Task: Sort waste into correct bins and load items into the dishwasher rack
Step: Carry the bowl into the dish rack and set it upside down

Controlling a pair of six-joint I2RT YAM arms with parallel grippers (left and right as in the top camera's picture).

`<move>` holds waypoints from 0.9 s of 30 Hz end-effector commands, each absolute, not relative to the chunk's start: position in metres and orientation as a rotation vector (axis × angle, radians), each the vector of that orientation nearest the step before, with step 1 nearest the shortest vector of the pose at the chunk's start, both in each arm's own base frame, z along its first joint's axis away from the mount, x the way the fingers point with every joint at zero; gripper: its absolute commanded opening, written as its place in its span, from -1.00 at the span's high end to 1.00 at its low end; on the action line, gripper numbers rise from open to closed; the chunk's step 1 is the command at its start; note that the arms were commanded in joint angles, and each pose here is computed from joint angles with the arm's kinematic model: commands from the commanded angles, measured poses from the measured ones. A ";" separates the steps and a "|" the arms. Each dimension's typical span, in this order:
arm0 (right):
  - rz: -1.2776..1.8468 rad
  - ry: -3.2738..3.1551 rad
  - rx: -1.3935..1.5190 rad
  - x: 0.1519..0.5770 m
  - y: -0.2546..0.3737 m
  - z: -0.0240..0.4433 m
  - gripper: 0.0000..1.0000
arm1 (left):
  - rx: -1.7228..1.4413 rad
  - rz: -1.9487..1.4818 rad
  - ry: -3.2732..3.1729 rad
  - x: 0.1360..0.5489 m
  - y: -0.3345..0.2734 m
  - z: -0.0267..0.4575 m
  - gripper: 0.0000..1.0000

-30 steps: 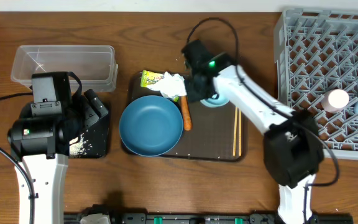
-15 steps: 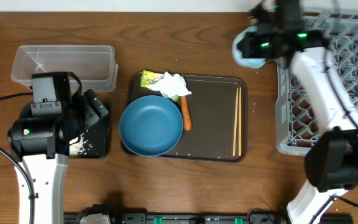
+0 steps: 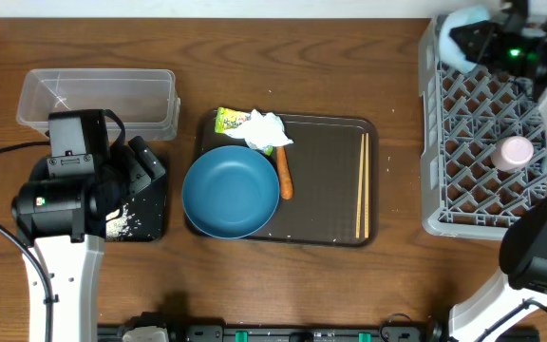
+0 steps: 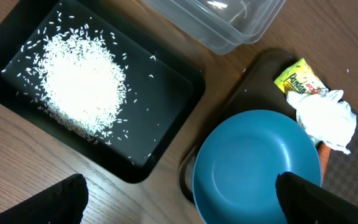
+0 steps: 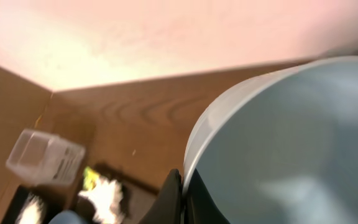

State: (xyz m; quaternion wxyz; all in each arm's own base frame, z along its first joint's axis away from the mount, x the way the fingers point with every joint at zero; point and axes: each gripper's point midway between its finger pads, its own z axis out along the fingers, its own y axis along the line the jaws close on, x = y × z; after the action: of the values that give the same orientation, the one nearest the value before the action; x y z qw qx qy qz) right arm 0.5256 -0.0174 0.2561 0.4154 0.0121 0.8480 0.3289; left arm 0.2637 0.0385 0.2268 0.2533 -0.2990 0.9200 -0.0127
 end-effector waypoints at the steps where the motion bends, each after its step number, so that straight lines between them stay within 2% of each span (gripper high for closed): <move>1: 0.814 2.053 0.001 0.527 -0.030 0.280 0.98 | -0.829 -0.029 2.480 0.265 0.042 0.232 -0.99; 13: 0.541 1.948 0.135 0.556 -0.084 0.295 0.97 | -0.829 -0.029 2.480 0.265 0.042 0.232 -0.99; 18: 0.615 1.853 0.137 0.567 -0.098 0.304 0.97 | -0.829 -0.029 2.480 0.265 0.042 0.232 -0.99; 27: 0.860 1.748 0.153 0.591 -0.118 0.270 0.97 | -0.830 -0.029 2.480 0.265 0.042 0.232 -0.99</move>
State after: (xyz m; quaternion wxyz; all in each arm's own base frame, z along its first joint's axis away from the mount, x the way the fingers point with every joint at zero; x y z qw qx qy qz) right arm 0.5903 -0.1174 0.2864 0.5898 0.0466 0.7478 0.3011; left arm 0.2637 0.0385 0.2268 0.2533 -0.2988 0.9200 -0.0127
